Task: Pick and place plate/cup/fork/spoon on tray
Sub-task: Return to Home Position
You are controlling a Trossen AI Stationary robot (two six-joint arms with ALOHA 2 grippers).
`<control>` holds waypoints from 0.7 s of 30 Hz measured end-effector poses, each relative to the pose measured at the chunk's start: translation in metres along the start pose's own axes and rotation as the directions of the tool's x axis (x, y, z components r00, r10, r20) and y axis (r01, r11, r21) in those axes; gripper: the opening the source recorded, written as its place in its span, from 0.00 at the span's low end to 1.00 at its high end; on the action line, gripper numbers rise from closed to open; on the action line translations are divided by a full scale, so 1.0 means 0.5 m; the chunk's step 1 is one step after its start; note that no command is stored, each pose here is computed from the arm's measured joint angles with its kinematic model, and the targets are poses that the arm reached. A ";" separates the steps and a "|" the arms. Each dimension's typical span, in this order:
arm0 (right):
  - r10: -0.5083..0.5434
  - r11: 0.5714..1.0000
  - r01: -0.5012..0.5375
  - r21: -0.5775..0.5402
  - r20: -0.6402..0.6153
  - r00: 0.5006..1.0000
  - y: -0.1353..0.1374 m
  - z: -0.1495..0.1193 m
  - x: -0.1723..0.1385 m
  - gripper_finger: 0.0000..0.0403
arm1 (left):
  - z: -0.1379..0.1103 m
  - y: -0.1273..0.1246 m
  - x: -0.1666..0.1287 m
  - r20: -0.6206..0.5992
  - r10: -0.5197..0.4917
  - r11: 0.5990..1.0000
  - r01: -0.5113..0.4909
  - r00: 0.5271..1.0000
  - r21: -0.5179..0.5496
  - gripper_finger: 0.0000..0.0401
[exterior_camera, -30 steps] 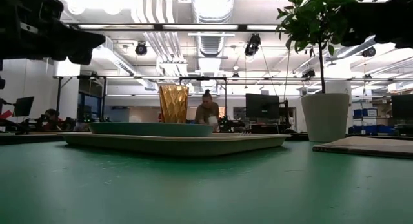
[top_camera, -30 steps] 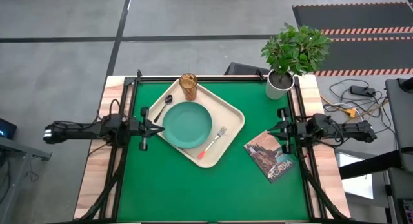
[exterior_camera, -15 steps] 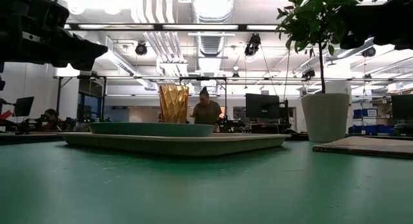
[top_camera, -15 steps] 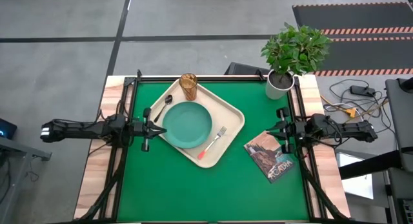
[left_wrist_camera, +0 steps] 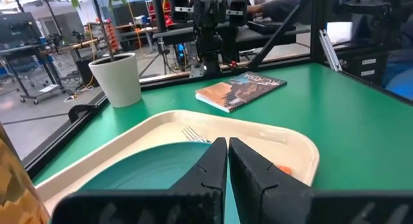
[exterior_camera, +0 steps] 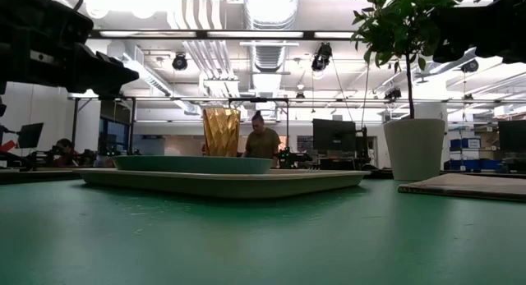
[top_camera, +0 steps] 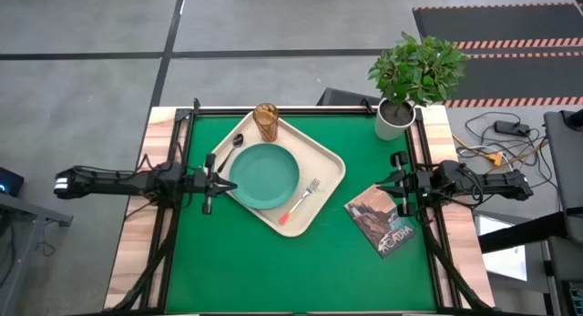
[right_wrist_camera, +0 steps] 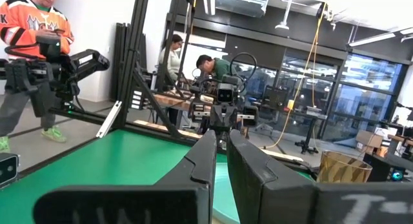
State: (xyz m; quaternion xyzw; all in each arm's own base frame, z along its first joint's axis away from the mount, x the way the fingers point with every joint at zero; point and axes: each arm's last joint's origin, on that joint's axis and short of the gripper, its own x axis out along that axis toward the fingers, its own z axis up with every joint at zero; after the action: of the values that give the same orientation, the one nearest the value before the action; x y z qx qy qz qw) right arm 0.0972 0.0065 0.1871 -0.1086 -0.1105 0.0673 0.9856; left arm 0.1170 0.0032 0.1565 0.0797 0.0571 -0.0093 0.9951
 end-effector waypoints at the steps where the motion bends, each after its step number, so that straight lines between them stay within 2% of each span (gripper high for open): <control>1: 0.000 1.000 0.000 0.000 0.000 1.000 0.000 0.000 0.000 0.07 | -0.001 0.000 0.001 -0.004 -0.001 1.000 0.001 1.000 0.000 0.00; 21: 0.000 1.000 0.000 0.000 0.000 1.000 0.000 0.000 0.000 0.07 | -0.013 -0.002 0.009 -0.071 -0.012 1.000 0.012 0.997 -0.004 0.00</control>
State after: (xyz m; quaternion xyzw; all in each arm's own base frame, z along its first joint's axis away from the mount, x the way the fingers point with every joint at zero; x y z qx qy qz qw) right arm 0.0972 0.0065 0.1870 -0.1086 -0.1104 0.0673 0.9856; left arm 0.1205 0.0034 0.1493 0.0779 0.0929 -0.0123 0.9925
